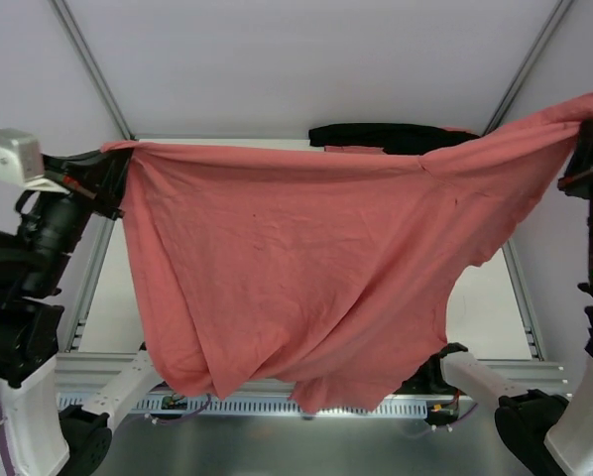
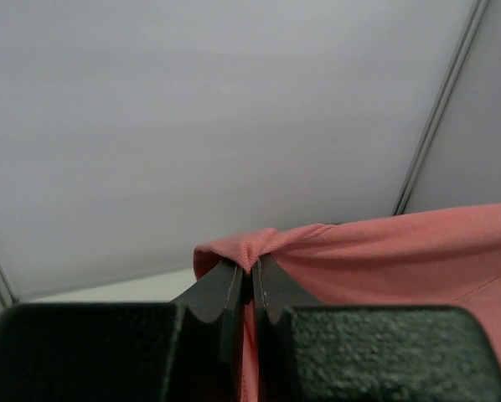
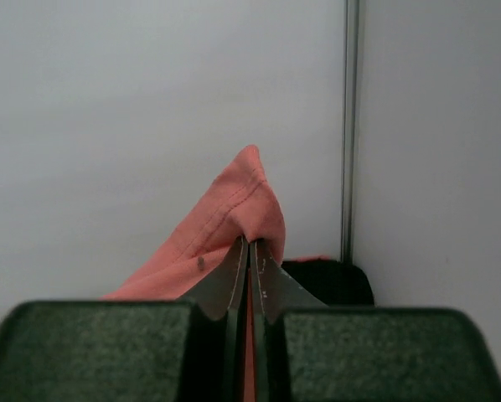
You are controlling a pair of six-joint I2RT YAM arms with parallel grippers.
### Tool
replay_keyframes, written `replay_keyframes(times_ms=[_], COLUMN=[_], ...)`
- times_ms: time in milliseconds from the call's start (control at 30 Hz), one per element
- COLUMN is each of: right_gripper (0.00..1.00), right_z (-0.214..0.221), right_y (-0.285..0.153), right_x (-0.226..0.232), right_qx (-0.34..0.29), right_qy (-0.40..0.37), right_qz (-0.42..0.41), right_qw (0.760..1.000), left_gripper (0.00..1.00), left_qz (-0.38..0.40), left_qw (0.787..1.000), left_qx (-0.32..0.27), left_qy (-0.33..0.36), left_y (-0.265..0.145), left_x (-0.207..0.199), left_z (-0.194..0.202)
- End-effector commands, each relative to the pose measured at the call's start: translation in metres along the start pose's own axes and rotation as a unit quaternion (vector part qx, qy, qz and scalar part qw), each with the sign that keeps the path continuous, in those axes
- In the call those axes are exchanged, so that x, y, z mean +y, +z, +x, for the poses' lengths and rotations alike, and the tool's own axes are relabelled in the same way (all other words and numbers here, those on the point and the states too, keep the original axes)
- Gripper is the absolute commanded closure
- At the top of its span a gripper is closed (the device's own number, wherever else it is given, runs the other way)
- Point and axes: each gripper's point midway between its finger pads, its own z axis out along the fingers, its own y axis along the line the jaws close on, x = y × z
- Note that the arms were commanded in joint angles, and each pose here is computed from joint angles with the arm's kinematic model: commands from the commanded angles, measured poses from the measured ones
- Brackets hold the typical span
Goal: Fold and stack the t-shirts
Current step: Move the tshirt to the center of the board
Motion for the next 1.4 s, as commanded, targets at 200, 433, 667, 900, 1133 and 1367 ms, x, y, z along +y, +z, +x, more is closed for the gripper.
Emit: replay_keyframes(times_ms=[200,433,667,900,1133,1367], right_gripper=[1.0,1.0,1.0,1.0,0.49,0.01], right_z=[0.146,0.272,0.349,0.397,0.43,0.45], right_y=[0.069,0.108,0.153,0.217,0.303,0.297], right_x=[0.021,0.048,0.074,0.101,0.101,0.076], right_qx=[0.148,0.249,0.294,0.297,0.263,0.289], right_qy=[-0.053,-0.053,-0.052,-0.066,-0.001,0.009], right_qz=[0.017,-0.001,-0.016,-0.046,-0.037,-0.014], right_qw=[0.987,0.967,0.954,0.952,0.964,0.957], left_gripper=[1.0,1.0,1.0,1.0,0.7,0.01], left_qz=[-0.045,-0.07,-0.097,-0.116,-0.166,-0.155], left_qw=[0.991,0.981,0.98,0.974,0.965,0.966], left_qx=[0.123,0.18,0.174,0.195,0.202,0.202], left_qy=[-0.035,-0.026,0.009,0.008,0.028,0.049], left_y=[0.052,0.082,0.12,0.171,0.222,0.226], left_x=[0.032,0.054,0.082,0.104,0.133,0.13], left_z=[0.157,0.246,0.286,0.335,0.36,0.335])
